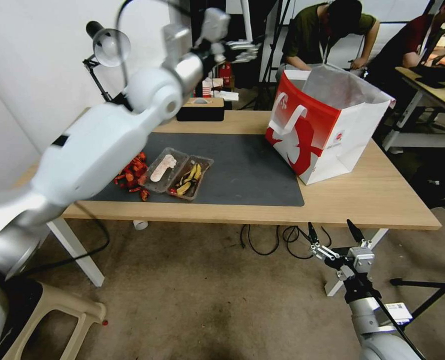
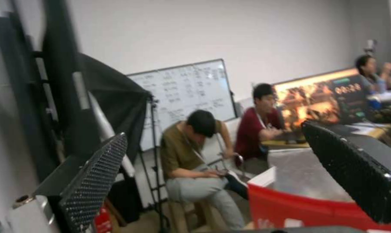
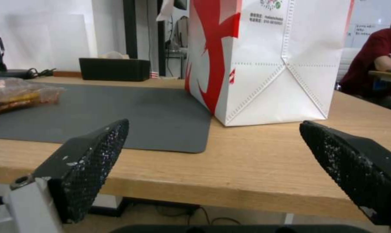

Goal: Pick up the trash from the table and place it into the takeout bag.

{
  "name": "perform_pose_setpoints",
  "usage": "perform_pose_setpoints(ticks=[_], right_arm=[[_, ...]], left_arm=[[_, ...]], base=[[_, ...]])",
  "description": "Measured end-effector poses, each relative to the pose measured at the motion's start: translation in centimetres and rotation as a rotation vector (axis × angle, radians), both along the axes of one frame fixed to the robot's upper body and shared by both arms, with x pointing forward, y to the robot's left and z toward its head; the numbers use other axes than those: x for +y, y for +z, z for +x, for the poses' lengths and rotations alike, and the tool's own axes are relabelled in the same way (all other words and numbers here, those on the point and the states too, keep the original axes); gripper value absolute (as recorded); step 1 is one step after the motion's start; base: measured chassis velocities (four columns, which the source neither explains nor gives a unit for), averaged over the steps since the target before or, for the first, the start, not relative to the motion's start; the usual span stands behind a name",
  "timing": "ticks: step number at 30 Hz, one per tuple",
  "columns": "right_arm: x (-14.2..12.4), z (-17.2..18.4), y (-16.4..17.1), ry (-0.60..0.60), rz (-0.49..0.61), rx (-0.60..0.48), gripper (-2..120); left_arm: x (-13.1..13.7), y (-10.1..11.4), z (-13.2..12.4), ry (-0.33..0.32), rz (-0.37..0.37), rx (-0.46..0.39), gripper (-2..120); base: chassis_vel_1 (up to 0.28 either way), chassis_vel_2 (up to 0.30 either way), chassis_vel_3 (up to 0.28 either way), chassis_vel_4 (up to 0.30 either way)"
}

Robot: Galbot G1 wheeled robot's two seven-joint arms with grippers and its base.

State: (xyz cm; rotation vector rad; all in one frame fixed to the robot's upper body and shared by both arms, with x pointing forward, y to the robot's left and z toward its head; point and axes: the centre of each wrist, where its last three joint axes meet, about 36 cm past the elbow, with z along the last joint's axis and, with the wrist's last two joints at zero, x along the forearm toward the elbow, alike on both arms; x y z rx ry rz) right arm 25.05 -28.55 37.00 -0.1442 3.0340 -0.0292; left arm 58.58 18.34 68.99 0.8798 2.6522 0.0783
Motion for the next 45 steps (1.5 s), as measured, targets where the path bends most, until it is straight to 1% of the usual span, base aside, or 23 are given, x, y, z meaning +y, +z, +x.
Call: perform_pose_setpoints(ticks=[3, 4, 5, 7, 10, 12, 13, 15, 16, 17, 20, 21, 24, 25, 27, 28, 29, 31, 33, 34, 37, 40, 45], right_arm=[[0.2, 0.0, 0.2, 0.005, -0.001, -0.006, 100], [0.2, 0.0, 0.2, 0.005, -0.001, -0.006, 100], [0.2, 0.0, 0.2, 0.007, -0.002, -0.007, 100], [0.3, 0.0, 0.2, 0.01, -0.002, -0.008, 100], [0.4, 0.0, 0.3, 0.013, -0.002, -0.012, 100], [0.5, 0.1, 0.4, 0.017, -0.002, -0.015, 100], [0.5, 0.1, 0.4, 0.017, -0.002, -0.015, 100], [0.6, 0.2, 0.5, 0.021, -0.003, -0.018, 100], [0.6, 0.2, 0.5, 0.023, -0.004, -0.018, 100], [0.6, 0.2, 0.5, 0.023, -0.004, -0.018, 100], [0.6, 0.4, 0.6, 0.03, -0.007, -0.02, 100], [0.6, 0.4, 0.6, 0.03, -0.007, -0.02, 100], [0.6, 0.5, 0.8, 0.034, -0.01, -0.024, 100], [0.6, 0.5, 0.8, 0.034, -0.01, -0.024, 100], [0.5, 0.5, 0.8, 0.035, -0.013, -0.024, 100], [0.5, 0.5, 0.8, 0.035, -0.015, -0.024, 100], [0.5, 0.5, 0.8, 0.035, -0.015, -0.024, 100], [0.4, 0.6, 0.9, 0.037, -0.019, -0.025, 100], [0.3, 0.6, 0.9, 0.038, -0.02, -0.025, 100], [0.3, 0.6, 0.9, 0.038, -0.02, -0.025, 100], [0.3, 0.6, 0.9, 0.039, -0.021, -0.023, 100], [0.3, 0.7, 1.0, 0.04, -0.021, -0.02, 100], [0.3, 0.7, 1.0, 0.039, -0.021, -0.014, 100]], left_arm=[[2.4, -3.6, -2.5, 0.039, -0.079, -0.014, 100], [2.4, -3.6, -2.5, 0.039, -0.079, -0.014, 100], [3.3, -5.3, -3.7, 0.052, -0.105, -0.023, 100], [4.7, -7.2, -5.5, 0.077, -0.129, -0.029, 100], [5.9, -8.7, -7.1, 0.098, -0.147, -0.031, 100], [7.5, -11.9, -9.7, 0.141, -0.138, -0.019, 100], [7.5, -11.9, -9.7, 0.141, -0.138, -0.019, 100], [8.7, -14.5, -12.3, 0.183, -0.13, -0.008, 100], [9.1, -15.2, -13.1, 0.199, -0.132, -0.004, 100], [9.1, -15.2, -13.1, 0.199, -0.132, -0.004, 100], [11.0, -18.6, -17.2, 0.279, -0.136, 0.02, 100], [11.0, -18.6, -17.2, 0.279, -0.136, 0.02, 100], [12.4, -21.9, -21.9, 0.362, -0.128, 0.061, 100], [12.4, -21.9, -21.9, 0.362, -0.128, 0.061, 100], [13.1, -24.2, -25.2, 0.408, -0.102, 0.092, 100], [13.2, -25.1, -26.3, 0.419, -0.095, 0.108, 100], [13.2, -25.1, -26.3, 0.419, -0.095, 0.108, 100], [13.5, -27.3, -29.5, 0.439, -0.078, 0.152, 100], [13.5, -28.3, -31.2, 0.439, -0.067, 0.179, 100], [13.5, -28.3, -31.2, 0.439, -0.067, 0.179, 100], [13.6, -30.1, -33.0, 0.438, -0.048, 0.225, 100], [13.8, -31.1, -33.4, 0.433, -0.036, 0.238, 100], [13.9, -31.6, -33.0, 0.432, -0.041, 0.242, 100]], base=[[0.0, 0.0, 0.0, 0.0], [0.0, 0.0, 0.0, 0.0], [0.0, 0.0, 0.0, 0.0], [0.0, 0.0, 0.0, 0.0], [0.0, 0.0, 0.0, 0.0], [0.0, 0.0, 0.0, 0.0], [0.0, 0.0, 0.0, 0.0], [0.0, 0.0, 0.0, 0.0], [0.0, 0.0, 0.0, 0.0], [0.0, 0.0, 0.0, 0.0], [0.0, 0.0, 0.0, 0.0], [0.0, 0.0, 0.0, 0.0], [0.0, 0.0, 0.0, 0.0], [0.0, 0.0, 0.0, 0.0], [0.0, 0.0, 0.0, 0.0], [0.0, 0.0, 0.0, 0.0], [0.0, 0.0, 0.0, 0.0], [0.0, 0.0, 0.0, 0.0], [0.0, 0.0, 0.0, 0.0], [0.0, 0.0, 0.0, 0.0], [0.0, 0.0, 0.0, 0.0], [0.0, 0.0, 0.0, 0.0], [0.0, 0.0, 0.0, 0.0]])
